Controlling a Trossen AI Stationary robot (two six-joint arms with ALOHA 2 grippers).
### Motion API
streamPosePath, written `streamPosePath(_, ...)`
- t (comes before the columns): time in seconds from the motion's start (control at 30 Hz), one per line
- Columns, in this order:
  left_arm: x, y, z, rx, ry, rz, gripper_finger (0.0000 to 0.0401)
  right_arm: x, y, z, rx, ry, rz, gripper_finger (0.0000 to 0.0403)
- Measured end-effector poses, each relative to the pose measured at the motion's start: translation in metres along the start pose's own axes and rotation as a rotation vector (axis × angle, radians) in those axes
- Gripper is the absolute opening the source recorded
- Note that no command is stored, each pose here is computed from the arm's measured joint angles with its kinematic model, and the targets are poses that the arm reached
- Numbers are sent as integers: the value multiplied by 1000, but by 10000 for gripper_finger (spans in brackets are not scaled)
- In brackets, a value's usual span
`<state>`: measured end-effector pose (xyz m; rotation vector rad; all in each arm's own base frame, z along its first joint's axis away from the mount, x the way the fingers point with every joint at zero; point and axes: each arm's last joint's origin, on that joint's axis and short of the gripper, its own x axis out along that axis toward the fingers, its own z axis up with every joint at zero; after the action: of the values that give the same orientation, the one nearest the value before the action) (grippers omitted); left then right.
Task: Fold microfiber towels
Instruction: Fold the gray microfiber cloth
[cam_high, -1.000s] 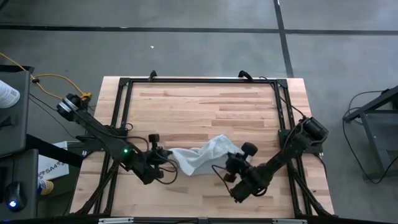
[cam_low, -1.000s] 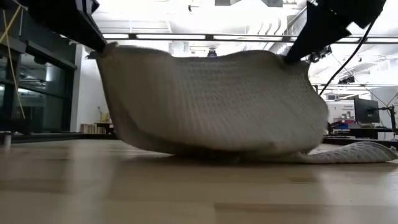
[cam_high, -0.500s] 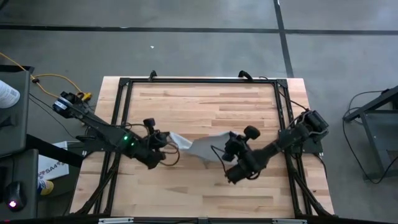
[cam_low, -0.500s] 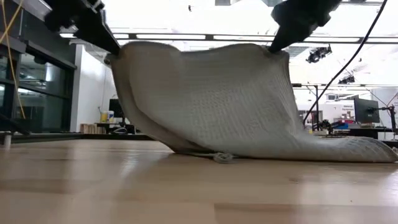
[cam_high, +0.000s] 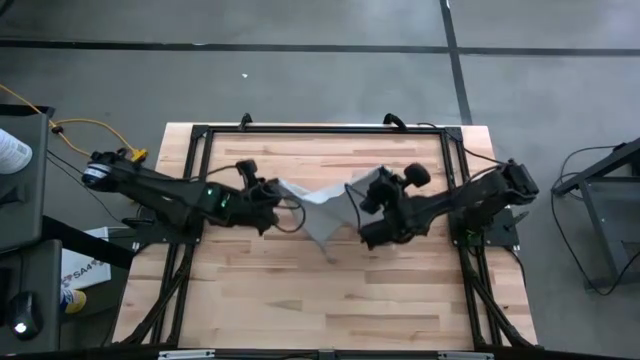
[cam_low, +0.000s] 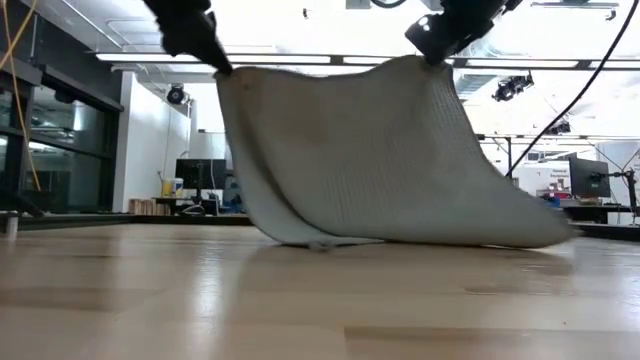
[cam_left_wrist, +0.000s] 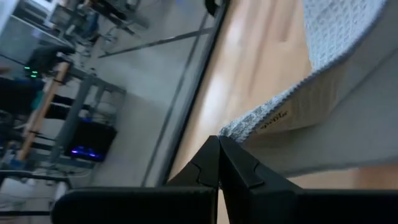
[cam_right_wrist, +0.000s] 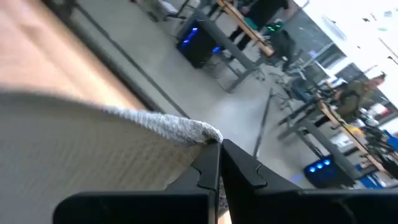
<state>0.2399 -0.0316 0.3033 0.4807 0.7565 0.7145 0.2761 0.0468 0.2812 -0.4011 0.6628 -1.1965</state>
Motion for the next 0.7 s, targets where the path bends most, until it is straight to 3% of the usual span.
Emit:
streamPosePath(0.47,27,77,36,16,28,177,0,43,-64,20,42,-43,-247,3)
streamPosePath(0.57,26,85,41,-20,1,135,0,44,-70,22,55,-15,-233,3)
streamPosePath(0.7,19,73,42,-21,-36,16,0,36,-70,21,61,17,-150,3)
